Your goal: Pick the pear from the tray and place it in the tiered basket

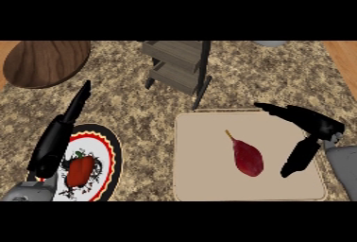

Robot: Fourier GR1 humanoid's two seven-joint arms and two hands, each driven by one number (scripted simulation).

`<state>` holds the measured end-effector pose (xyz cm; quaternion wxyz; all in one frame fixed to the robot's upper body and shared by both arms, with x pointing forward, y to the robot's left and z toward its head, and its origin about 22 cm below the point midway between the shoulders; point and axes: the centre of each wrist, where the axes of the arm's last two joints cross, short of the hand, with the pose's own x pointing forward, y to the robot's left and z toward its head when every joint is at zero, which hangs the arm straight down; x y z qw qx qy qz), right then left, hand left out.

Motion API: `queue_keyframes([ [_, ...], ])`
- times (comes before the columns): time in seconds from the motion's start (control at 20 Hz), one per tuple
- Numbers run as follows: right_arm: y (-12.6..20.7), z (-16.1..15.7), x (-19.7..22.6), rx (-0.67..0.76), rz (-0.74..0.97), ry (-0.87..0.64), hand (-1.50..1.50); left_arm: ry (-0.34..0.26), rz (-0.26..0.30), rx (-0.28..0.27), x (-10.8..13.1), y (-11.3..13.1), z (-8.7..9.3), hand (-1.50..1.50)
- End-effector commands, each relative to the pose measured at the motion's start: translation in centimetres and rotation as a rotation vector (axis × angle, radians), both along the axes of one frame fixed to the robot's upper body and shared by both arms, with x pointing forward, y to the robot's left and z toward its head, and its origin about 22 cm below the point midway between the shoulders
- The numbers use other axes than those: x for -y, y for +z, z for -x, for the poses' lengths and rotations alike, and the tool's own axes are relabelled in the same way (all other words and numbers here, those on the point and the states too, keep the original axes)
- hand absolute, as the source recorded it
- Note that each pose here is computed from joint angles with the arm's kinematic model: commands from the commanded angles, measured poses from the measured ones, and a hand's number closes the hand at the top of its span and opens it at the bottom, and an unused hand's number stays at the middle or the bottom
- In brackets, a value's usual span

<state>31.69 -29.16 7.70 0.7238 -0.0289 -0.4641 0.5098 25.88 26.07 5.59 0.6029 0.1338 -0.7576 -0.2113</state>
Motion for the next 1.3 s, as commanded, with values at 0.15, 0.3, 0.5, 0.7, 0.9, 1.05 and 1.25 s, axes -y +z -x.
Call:
queue_keyframes([
  [0.15,-1.4,1.3,-2.5,-0.028,-0.007,0.012,-1.50,-0.006,0.003,0.000,-0.4,0.1,-1.2,0.00],
  [0.3,-4.0,1.8,-2.3,-0.033,-0.018,0.003,-1.50,-0.004,0.001,-0.009,-0.5,0.3,-0.3,0.00],
  [0.5,-5.3,0.0,-3.2,-0.034,-0.010,-0.018,-1.50,-0.018,-0.008,0.000,-0.1,0.1,0.5,0.00],
  [0.7,-4.8,1.0,-3.8,-0.041,-0.033,-0.035,-1.50,0.026,0.008,0.009,2.2,-1.0,-0.1,0.00],
  [0.9,-6.5,0.7,-7.2,-0.030,-0.029,-0.008,-1.50,0.016,0.014,0.004,0.2,0.3,-1.8,0.00],
  [1.05,-6.3,0.7,-4.6,-0.050,-0.005,0.037,-1.50,-0.024,0.010,0.006,0.5,0.4,-0.2,0.00],
  [1.25,-8.3,0.7,-7.4,-0.066,-0.198,0.024,1.50,-0.011,-0.002,0.001,0.9,-1.0,0.3,0.00],
])
